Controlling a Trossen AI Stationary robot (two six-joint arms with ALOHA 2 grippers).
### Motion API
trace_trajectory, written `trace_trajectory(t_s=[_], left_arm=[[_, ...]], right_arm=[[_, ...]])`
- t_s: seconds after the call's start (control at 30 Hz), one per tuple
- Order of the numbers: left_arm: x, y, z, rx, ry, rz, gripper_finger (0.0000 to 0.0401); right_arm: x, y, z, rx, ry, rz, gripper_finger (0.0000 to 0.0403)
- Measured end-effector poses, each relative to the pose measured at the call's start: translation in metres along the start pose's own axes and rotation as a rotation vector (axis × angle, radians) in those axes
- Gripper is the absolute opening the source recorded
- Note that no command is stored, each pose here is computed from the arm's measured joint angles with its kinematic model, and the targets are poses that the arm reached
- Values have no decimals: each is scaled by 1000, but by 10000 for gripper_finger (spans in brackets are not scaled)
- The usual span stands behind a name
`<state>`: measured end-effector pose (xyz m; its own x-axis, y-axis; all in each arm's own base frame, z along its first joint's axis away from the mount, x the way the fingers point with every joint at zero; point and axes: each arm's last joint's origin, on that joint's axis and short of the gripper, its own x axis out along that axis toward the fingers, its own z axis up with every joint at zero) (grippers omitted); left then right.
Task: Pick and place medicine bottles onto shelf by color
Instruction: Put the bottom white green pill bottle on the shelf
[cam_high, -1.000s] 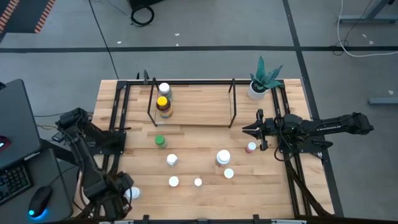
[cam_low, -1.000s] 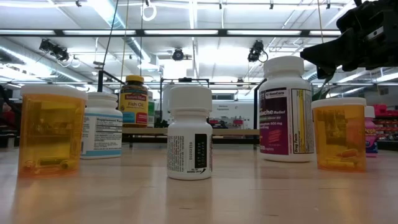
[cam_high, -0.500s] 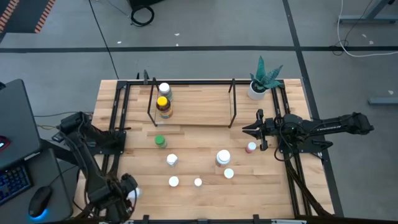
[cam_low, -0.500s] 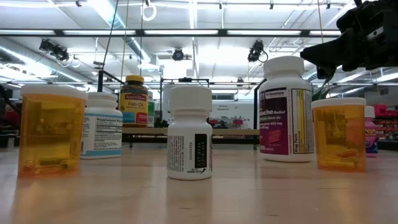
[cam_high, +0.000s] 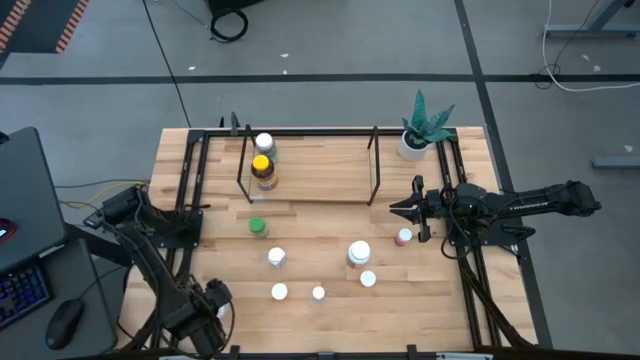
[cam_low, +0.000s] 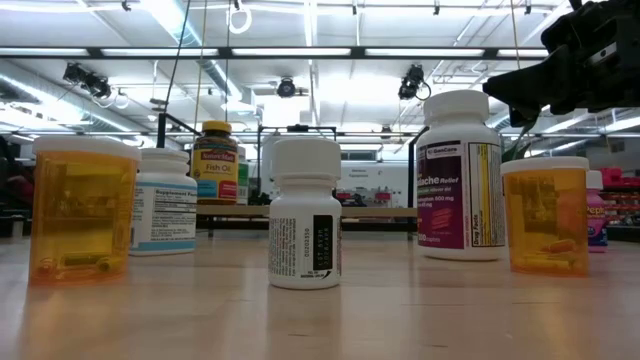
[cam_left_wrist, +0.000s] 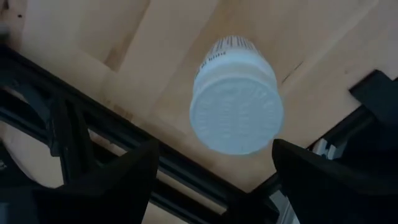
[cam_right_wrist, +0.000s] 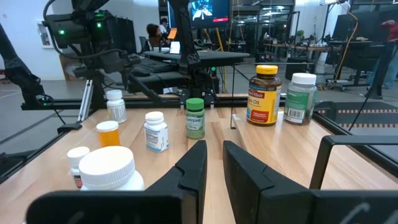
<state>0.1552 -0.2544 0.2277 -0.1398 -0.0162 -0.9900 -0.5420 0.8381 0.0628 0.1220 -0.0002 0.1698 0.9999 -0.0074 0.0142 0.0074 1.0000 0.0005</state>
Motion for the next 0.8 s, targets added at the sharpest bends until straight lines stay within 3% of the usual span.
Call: trace_trajectory(t_s=[0.33,0.8], left_arm=[[28,7,13,34,3,17,317],[33,8,36,106,-37,-4,311]], right_arm=[[0,0,0,0,0,0,62],[0,0,0,0,0,0,62]])
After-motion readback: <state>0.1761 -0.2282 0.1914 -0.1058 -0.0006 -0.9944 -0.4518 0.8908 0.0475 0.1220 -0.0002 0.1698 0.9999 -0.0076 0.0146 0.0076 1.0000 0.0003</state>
